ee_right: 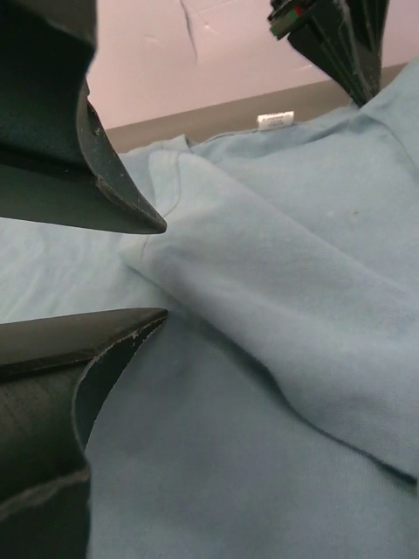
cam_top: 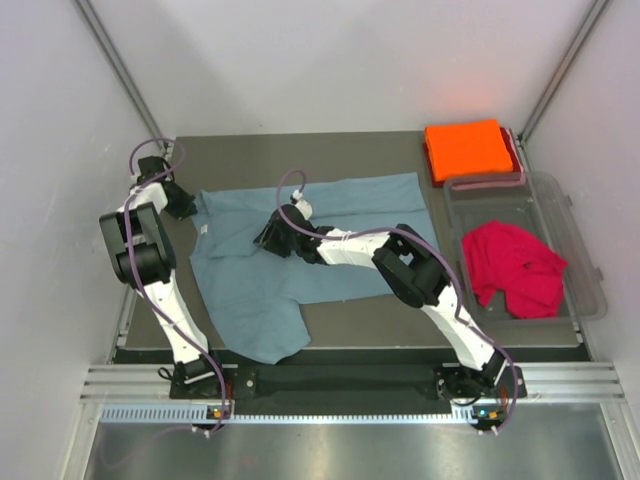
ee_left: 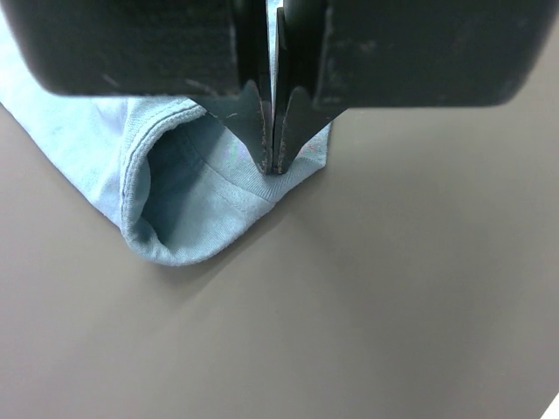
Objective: Fold and stack the t-shirts
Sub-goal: Fold the tshirt
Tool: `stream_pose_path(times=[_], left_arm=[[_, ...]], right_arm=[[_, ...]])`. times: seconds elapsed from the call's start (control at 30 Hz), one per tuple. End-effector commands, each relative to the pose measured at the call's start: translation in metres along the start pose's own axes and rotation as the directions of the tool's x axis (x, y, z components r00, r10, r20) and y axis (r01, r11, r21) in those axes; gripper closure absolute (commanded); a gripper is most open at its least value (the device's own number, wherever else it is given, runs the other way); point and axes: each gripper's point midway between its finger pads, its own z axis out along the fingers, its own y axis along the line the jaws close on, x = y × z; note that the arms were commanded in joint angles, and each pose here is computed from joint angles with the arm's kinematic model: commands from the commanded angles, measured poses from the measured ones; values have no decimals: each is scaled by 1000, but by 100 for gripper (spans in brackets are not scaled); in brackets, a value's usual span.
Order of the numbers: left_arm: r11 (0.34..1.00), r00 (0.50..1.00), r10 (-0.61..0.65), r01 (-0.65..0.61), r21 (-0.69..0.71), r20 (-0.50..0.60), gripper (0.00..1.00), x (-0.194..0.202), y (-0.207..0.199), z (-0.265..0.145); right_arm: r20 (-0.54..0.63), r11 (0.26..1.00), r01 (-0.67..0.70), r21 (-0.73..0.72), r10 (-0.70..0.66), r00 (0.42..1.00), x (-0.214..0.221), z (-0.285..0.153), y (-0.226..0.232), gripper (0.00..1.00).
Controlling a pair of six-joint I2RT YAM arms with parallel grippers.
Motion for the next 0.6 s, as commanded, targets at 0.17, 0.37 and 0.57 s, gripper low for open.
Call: stream_pose_path(times=[0.17,0.37,0.57], left_arm=[[1000,999,15,-15,-14,35,100,-13,6,11],[999,996,24,-26,21,84,100,-32,-10,-8],[999,992,21,-25,32,123,100,-45,-19,-32]], right_arm=[[30,999,-14,-48,15,999,-2,10,25,65],[30,997,-10,-73,12,999,-7,10,28,91],[60,991,30,-133,-23,998,-24,-6,51,100]])
